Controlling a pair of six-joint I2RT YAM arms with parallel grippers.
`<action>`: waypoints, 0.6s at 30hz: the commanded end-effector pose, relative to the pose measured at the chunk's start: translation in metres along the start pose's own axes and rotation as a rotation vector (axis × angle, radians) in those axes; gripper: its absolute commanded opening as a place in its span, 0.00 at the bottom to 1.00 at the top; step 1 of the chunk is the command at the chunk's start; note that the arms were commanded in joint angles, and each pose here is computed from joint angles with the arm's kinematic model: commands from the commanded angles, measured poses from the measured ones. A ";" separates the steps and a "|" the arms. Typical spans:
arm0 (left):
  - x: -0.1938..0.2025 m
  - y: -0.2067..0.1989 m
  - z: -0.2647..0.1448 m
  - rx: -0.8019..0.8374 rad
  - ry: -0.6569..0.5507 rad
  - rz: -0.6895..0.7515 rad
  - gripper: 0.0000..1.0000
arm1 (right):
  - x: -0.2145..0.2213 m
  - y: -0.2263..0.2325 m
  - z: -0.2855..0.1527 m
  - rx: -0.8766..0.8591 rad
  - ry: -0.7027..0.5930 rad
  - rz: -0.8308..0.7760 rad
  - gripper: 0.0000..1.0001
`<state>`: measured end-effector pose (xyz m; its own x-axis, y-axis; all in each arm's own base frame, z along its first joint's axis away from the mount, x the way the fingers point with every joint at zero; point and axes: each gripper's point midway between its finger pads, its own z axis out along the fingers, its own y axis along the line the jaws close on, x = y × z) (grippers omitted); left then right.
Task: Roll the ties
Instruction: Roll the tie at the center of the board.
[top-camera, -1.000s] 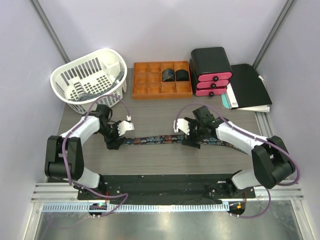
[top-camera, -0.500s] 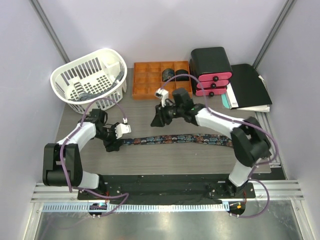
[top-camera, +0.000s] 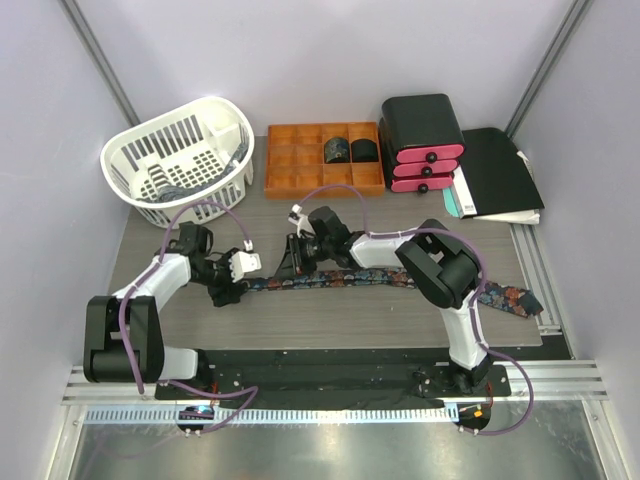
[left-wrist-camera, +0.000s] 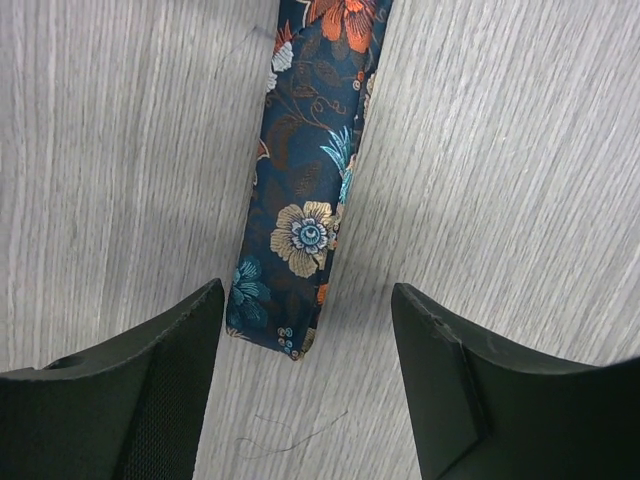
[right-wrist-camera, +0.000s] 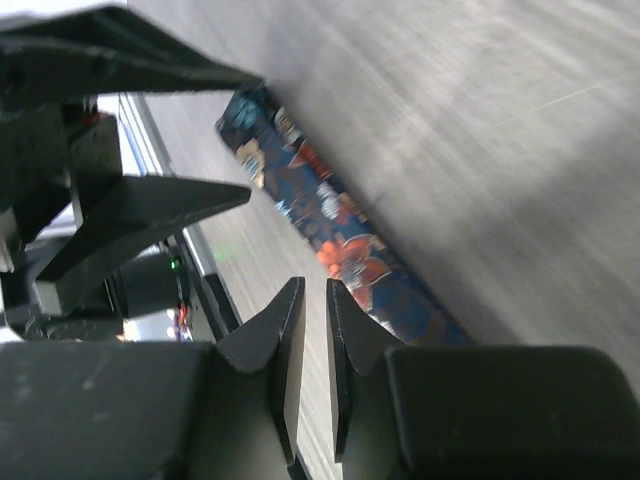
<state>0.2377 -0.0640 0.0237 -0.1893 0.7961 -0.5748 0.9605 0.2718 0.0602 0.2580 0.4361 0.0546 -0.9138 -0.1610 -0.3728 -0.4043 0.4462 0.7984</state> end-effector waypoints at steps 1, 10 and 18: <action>-0.003 0.014 -0.006 -0.043 -0.040 0.030 0.69 | -0.021 0.006 0.005 -0.018 -0.078 0.020 0.20; -0.003 0.021 -0.012 -0.012 -0.054 0.038 0.67 | 0.000 -0.025 0.011 0.068 -0.017 0.038 0.17; -0.003 0.019 -0.013 0.026 -0.044 0.042 0.61 | -0.013 -0.013 0.007 0.068 -0.033 -0.015 0.17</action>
<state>0.2525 -0.0503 0.0289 -0.1705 0.7930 -0.5849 0.9636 0.2582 0.0692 0.2661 0.4327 0.0286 -0.9294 -0.1410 -0.3412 -0.3632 0.5139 0.7772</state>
